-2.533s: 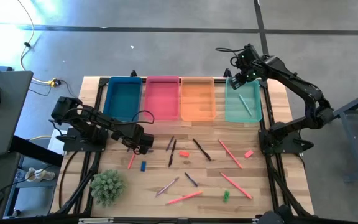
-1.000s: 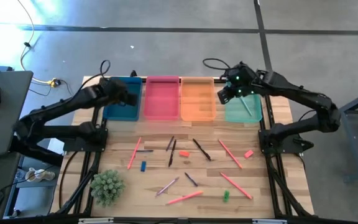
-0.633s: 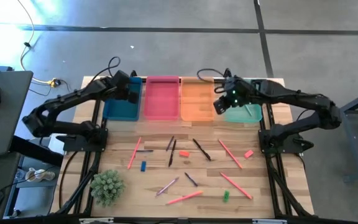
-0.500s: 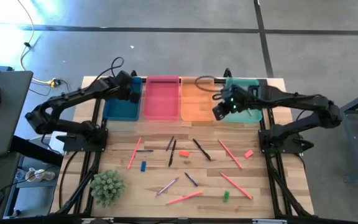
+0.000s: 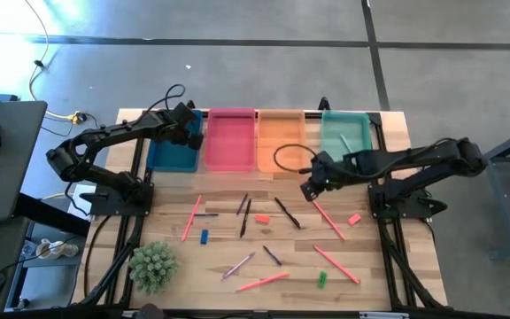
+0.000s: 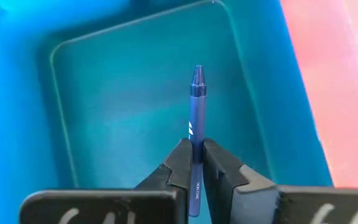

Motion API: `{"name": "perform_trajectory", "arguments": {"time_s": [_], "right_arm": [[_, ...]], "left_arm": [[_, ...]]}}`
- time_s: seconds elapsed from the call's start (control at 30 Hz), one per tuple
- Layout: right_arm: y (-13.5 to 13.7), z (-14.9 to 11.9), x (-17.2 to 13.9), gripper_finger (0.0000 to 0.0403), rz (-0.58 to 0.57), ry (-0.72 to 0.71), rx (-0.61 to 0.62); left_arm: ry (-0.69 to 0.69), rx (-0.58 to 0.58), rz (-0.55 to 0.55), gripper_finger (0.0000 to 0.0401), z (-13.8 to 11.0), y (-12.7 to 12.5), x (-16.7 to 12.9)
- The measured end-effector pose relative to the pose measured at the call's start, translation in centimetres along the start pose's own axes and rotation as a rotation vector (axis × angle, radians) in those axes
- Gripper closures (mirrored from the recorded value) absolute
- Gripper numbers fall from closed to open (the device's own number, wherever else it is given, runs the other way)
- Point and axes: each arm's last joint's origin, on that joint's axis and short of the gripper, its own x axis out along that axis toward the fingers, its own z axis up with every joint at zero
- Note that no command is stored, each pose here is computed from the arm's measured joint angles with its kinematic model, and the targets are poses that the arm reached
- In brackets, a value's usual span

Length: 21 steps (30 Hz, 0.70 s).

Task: Sort crayons/erasers/pens/pencils in bins
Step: Put the blue crayon into the blue bin, then put the pink pencil into the orange bin

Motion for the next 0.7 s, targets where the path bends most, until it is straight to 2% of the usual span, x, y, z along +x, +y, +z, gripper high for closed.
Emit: {"name": "perform_trajectory", "arguments": {"time_s": [0.17, 0.4, 0.6, 0.7], "right_arm": [[-0.1, -2.3, 1.1, 0.0286, 0.000, 0.040, 0.026], [0.0, -4.6, 1.0, 0.0286, -0.035, 0.099, 0.052], [0.0, -6.4, 0.5, 0.0286, -0.071, 0.154, 0.020], [-0.1, -7.2, 0.2, 0.0286, -0.089, 0.201, 0.024]], "left_arm": [[-0.001, -0.001, 0.002, 0.0351, 0.0, 0.0, 0.0], [0.016, 0.000, -0.028, 0.0297, 0.0, -0.1, -0.1], [-0.002, 0.000, -0.119, 0.0273, 1.7, -0.6, -1.7], [-0.029, 0.040, -0.162, 0.0273, 2.9, -0.9, -2.9]]}}
